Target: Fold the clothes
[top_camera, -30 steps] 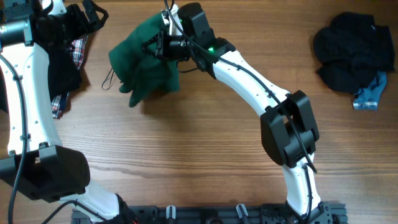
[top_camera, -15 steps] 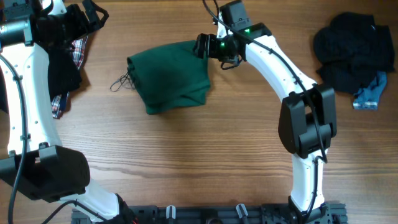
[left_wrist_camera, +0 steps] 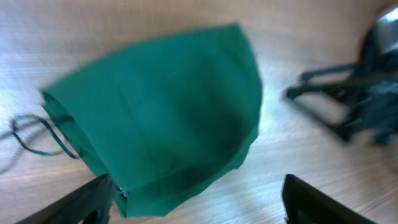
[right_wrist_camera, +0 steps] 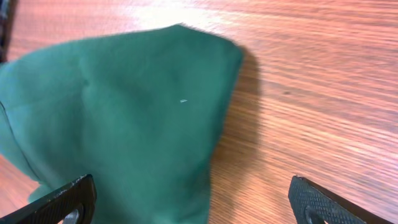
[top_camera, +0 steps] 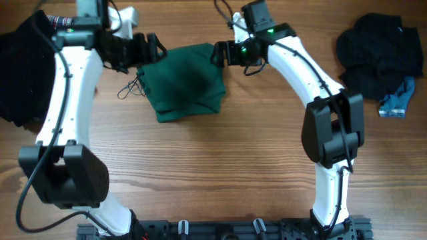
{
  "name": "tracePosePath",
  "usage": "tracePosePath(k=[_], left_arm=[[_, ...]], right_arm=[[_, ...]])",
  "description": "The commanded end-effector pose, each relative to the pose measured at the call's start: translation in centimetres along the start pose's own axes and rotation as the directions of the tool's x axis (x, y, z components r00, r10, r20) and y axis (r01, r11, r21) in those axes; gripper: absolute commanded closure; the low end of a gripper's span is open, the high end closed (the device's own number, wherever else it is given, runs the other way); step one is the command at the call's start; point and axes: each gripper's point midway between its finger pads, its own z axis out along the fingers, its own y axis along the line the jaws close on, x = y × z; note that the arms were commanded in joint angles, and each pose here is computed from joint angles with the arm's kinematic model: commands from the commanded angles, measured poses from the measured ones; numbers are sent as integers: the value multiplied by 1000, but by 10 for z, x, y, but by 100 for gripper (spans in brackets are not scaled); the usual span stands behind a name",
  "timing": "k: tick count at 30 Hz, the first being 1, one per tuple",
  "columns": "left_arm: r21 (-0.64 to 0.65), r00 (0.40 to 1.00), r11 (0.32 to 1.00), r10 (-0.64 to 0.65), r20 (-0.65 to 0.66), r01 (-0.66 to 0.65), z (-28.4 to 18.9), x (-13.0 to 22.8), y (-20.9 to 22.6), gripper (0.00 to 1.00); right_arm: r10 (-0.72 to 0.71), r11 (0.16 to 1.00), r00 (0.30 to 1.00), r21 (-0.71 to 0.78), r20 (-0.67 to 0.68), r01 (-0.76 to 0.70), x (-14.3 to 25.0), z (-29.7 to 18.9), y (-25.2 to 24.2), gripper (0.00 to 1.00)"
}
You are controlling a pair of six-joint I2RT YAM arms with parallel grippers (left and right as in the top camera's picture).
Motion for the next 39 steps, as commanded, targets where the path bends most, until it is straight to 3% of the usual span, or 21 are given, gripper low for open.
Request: tracePosePath(k=[1, 5, 8, 13, 20, 29, 35, 37, 39], left_arm=[[-57, 994, 996, -69, -90, 64, 34, 21, 26, 20], [-249, 960, 938, -267, -78, 241, 50, 28, 85, 20], [-312, 943, 902, -328, -50, 297, 47, 28, 115, 20], [-321, 936, 887, -352, -1, 333, 43, 21, 135, 18], [-287, 922, 880, -385, 37, 379, 87, 24, 155, 12], [-187, 931, 912, -361, 62, 366, 117, 7, 155, 13], [65, 962, 960, -270, -29, 271, 120, 7, 109, 15], [224, 979, 954, -193, -58, 201, 116, 7, 82, 14], [267, 980, 943, -184, -78, 198, 114, 11, 74, 13]], right_arm=[[45, 997, 999, -62, 6, -44, -5, -17, -19, 1], [40, 998, 999, -52, -4, -40, -3, -20, -28, 0], [33, 998, 999, -51, -2, -33, -3, -20, -28, 1], [26, 998, 1000, -54, 15, -26, -8, -20, -27, 0], [22, 998, 1000, -54, 22, -21, -9, -20, -27, 0], [20, 999, 1000, -48, 23, -19, -9, -20, -28, 1], [20, 999, 1000, -48, 22, -19, -9, -20, -28, 0], [21, 999, 1000, -48, 21, -20, -9, -20, -28, 1], [26, 999, 1000, -48, 18, -25, -8, -20, -28, 1]])
